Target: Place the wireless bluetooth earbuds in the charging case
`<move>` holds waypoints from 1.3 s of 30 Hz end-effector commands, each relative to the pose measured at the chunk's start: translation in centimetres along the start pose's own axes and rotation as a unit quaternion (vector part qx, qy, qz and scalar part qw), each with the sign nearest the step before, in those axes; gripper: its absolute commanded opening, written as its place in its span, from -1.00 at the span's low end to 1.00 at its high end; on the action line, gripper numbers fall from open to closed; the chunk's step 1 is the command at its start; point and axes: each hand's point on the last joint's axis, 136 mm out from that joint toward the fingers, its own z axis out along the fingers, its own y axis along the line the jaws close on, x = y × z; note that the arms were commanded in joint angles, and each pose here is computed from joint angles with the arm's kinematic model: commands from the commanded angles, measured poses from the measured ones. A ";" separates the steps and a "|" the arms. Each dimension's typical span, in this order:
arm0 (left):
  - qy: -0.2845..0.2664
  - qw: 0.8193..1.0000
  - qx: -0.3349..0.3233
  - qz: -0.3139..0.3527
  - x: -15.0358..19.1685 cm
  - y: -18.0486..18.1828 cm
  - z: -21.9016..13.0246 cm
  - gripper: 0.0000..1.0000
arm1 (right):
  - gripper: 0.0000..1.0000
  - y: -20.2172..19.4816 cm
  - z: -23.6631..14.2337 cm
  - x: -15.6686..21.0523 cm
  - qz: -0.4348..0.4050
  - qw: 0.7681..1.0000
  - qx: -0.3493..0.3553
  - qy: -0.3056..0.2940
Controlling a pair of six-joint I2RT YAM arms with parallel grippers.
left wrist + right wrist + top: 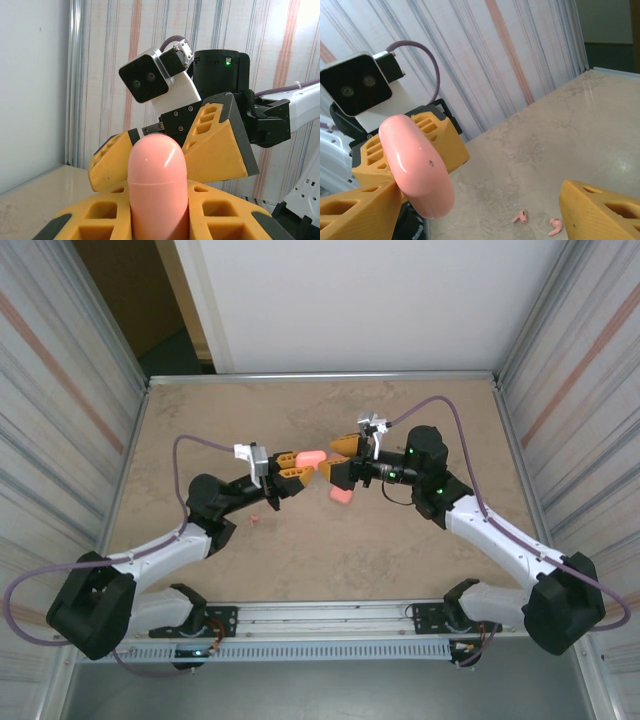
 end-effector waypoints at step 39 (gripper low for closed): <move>0.013 0.999 -0.035 0.018 0.6 1.1 -0.1 -1.00 | 0.53 -0.4 -1.1 -3.3 -0.001 0.999 0.024 -0.034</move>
